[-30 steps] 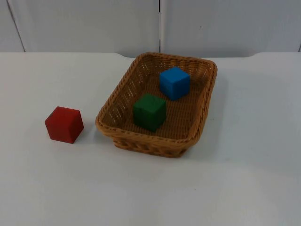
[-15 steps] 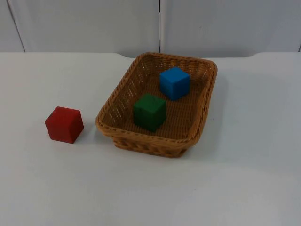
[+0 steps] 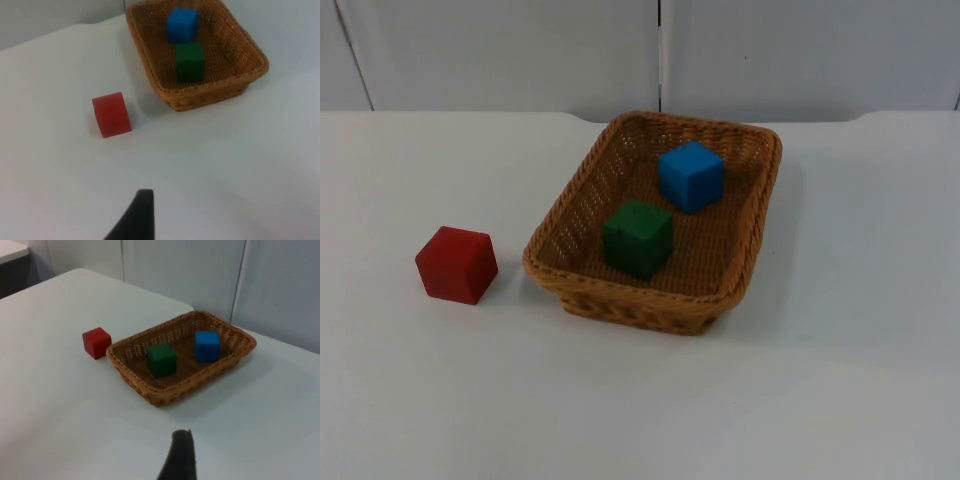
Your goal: Pick up one cube with each hand and place exactly two cubes into the same basket, leaving the remaining cube outside.
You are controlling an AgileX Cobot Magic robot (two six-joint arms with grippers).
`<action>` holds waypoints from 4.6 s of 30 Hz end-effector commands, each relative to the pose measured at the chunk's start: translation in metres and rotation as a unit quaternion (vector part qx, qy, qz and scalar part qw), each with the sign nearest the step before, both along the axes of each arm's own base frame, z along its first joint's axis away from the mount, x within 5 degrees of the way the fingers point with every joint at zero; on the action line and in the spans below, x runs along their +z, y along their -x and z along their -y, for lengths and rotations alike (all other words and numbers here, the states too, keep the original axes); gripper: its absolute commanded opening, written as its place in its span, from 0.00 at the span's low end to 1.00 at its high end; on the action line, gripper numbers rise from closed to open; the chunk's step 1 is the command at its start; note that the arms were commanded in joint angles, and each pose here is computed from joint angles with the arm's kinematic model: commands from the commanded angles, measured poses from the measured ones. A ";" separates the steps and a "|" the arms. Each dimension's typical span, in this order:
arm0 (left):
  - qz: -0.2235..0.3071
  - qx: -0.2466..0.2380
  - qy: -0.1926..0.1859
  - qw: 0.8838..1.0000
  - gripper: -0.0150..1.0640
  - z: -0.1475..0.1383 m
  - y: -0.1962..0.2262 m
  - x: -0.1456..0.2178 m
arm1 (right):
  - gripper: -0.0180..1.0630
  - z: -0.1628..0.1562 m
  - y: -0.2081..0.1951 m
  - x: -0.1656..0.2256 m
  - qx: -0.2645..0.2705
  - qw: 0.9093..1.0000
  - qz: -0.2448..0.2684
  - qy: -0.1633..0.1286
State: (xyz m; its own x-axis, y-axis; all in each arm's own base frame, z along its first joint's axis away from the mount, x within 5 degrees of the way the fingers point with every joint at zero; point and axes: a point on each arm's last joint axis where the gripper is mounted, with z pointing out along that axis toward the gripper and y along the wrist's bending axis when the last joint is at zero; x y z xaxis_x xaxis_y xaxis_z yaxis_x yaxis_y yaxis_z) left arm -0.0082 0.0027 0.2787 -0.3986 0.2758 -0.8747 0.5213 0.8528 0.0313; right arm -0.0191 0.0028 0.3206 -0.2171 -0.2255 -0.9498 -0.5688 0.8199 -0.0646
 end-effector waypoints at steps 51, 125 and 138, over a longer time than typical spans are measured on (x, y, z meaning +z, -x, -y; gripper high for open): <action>0.007 0.025 0.001 1.000 0.99 -0.002 -0.005 -0.004 | 0.99 0.000 -0.009 -0.040 -0.021 0.996 -0.075 0.034; 0.007 0.025 0.000 1.000 0.99 -0.002 -0.005 -0.004 | 0.99 -0.004 -0.011 -0.040 -0.230 0.970 -0.080 0.019; 0.007 0.086 -0.001 0.996 0.99 -0.002 -0.005 -0.004 | 0.99 -0.004 -0.011 -0.040 -0.230 0.970 -0.080 0.019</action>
